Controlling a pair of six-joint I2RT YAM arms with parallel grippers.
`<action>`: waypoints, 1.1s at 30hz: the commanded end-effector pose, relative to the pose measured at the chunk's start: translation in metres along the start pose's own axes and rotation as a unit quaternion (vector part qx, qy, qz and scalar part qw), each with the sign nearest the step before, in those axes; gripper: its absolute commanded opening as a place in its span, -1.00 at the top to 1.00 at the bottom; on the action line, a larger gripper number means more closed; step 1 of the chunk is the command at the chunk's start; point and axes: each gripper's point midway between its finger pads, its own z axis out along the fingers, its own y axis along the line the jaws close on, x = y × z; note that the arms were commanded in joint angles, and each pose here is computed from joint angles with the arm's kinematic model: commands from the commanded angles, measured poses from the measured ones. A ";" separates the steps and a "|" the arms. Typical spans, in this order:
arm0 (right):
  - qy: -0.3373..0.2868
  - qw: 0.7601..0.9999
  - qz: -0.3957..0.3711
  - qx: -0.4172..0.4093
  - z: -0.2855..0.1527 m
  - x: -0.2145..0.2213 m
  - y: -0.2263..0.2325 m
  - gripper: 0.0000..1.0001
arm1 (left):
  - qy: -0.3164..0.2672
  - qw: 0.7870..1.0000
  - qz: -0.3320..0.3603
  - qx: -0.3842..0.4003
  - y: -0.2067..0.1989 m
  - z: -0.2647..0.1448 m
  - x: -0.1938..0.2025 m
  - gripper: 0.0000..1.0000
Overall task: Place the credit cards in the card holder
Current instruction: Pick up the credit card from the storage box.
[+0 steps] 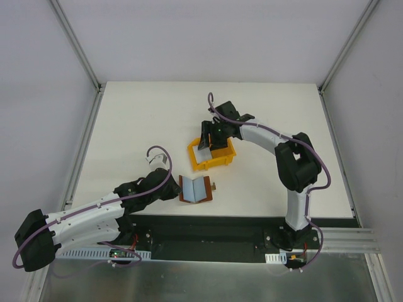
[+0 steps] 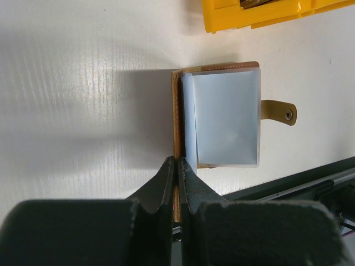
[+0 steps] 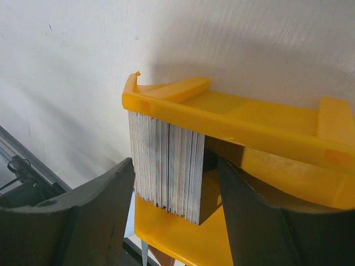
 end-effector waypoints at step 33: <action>-0.028 0.999 -0.003 -0.028 -0.024 -0.019 0.013 0.75 | -0.006 1.000 0.006 -0.006 -0.005 0.001 -0.004 1.00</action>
